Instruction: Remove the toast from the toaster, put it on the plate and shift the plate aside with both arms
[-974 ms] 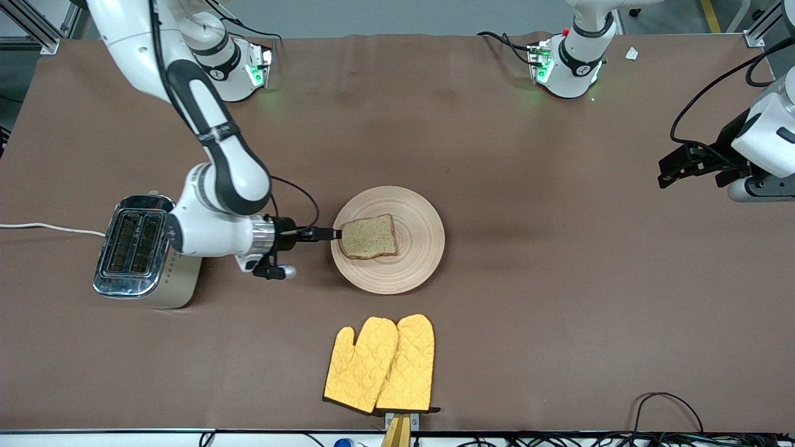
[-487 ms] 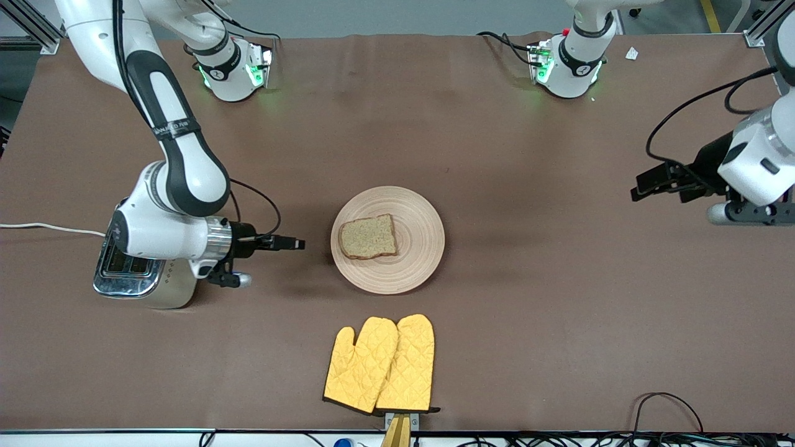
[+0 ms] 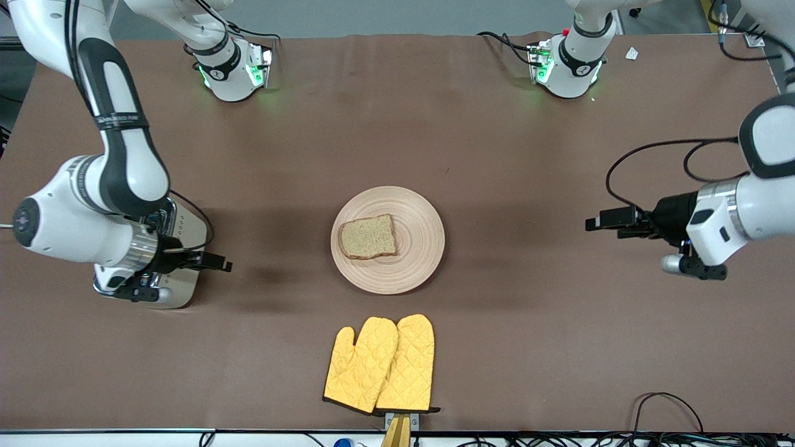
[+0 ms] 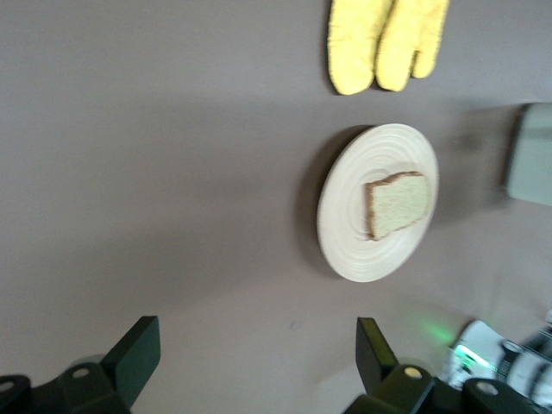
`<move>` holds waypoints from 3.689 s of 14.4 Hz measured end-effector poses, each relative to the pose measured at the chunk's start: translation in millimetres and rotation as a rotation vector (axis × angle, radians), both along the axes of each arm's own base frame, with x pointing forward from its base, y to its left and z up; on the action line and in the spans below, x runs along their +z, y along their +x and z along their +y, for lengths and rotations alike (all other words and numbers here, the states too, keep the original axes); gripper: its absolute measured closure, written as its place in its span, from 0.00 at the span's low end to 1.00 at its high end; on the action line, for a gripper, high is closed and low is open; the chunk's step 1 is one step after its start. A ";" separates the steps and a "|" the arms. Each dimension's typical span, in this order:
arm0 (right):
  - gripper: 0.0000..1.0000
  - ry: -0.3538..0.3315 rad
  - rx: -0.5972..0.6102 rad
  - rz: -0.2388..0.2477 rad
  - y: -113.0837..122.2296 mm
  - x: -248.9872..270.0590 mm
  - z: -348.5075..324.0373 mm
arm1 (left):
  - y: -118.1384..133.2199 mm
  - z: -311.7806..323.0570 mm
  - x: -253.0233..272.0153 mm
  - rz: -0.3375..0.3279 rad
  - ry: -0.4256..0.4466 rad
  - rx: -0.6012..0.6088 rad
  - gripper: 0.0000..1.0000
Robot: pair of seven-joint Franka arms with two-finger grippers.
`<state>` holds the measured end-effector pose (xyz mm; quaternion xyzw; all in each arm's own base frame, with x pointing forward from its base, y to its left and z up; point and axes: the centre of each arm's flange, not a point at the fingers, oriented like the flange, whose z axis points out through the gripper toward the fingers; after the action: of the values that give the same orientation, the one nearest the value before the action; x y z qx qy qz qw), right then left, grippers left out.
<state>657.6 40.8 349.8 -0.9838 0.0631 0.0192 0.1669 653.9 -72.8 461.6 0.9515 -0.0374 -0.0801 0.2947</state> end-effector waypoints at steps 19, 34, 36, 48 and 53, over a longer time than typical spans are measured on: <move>0.00 -0.387 0.068 -0.043 -65.5 287.5 -64.3 | -15.5 -161.3 -237.3 -0.004 -0.477 -0.067 0.22; 0.00 -0.375 0.084 -0.081 -112.7 312.3 -58.0 | -68.4 -199.3 -335.8 0.095 -0.444 -0.042 0.51; 0.00 -0.375 0.075 -0.089 -110.7 311.5 -62.5 | -72.3 -208.5 -338.9 0.096 -0.443 -0.038 0.55; 0.00 -0.370 0.074 -0.080 -106.1 304.5 -63.6 | -65.9 -212.3 -336.9 0.060 -0.439 -0.041 0.90; 0.00 -0.370 0.074 -0.078 -105.4 303.1 -64.1 | -43.6 -205.7 -307.4 -0.010 -0.438 -0.029 0.90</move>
<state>552.2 -23.3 652.8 -0.9993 0.0230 -0.0248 -0.0151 610.2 -278.5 154.2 0.8644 -0.0690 -0.0696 0.4931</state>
